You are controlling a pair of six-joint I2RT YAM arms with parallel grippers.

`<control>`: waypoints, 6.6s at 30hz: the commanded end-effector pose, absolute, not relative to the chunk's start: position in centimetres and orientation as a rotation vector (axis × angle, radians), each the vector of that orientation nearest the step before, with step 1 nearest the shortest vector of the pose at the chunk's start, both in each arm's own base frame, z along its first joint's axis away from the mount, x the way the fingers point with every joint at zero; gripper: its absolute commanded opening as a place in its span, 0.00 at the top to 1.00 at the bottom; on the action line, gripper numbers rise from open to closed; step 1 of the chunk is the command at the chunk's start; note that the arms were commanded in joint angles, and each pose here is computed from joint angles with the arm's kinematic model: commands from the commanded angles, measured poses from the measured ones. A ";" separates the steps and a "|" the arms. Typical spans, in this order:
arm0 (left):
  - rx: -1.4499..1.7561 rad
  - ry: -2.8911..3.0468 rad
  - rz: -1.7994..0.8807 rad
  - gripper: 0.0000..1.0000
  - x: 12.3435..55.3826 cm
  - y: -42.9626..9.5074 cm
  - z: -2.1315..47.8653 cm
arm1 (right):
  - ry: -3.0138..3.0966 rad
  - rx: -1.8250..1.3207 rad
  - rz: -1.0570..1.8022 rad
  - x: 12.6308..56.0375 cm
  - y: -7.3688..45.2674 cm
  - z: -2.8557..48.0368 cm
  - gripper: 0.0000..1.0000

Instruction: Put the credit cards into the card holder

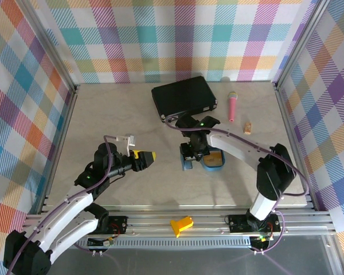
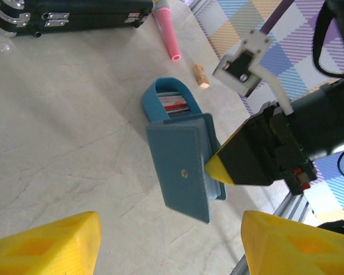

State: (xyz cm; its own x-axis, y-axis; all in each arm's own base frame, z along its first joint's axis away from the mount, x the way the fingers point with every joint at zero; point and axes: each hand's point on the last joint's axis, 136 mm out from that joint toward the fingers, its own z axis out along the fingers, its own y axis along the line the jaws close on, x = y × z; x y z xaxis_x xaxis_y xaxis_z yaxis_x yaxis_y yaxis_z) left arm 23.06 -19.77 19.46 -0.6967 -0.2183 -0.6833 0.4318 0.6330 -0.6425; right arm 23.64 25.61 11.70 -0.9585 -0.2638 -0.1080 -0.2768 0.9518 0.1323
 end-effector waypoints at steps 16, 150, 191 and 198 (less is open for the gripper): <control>0.090 2.073 -1.077 0.35 23.2 -19.3 18.0 | 3.118 -0.400 0.229 23.4 27.6 9.4 0.84; -0.011 1.488 -1.753 0.32 23.5 -24.7 31.9 | 1.991 -0.250 1.608 24.3 30.0 48.2 1.00; 0.065 1.210 -1.938 0.59 22.0 -25.1 39.0 | 1.888 -0.276 1.758 22.9 30.2 51.1 1.00; 0.058 1.196 -1.929 0.68 21.6 -24.6 39.1 | 1.891 -0.269 1.753 23.0 30.1 50.9 1.00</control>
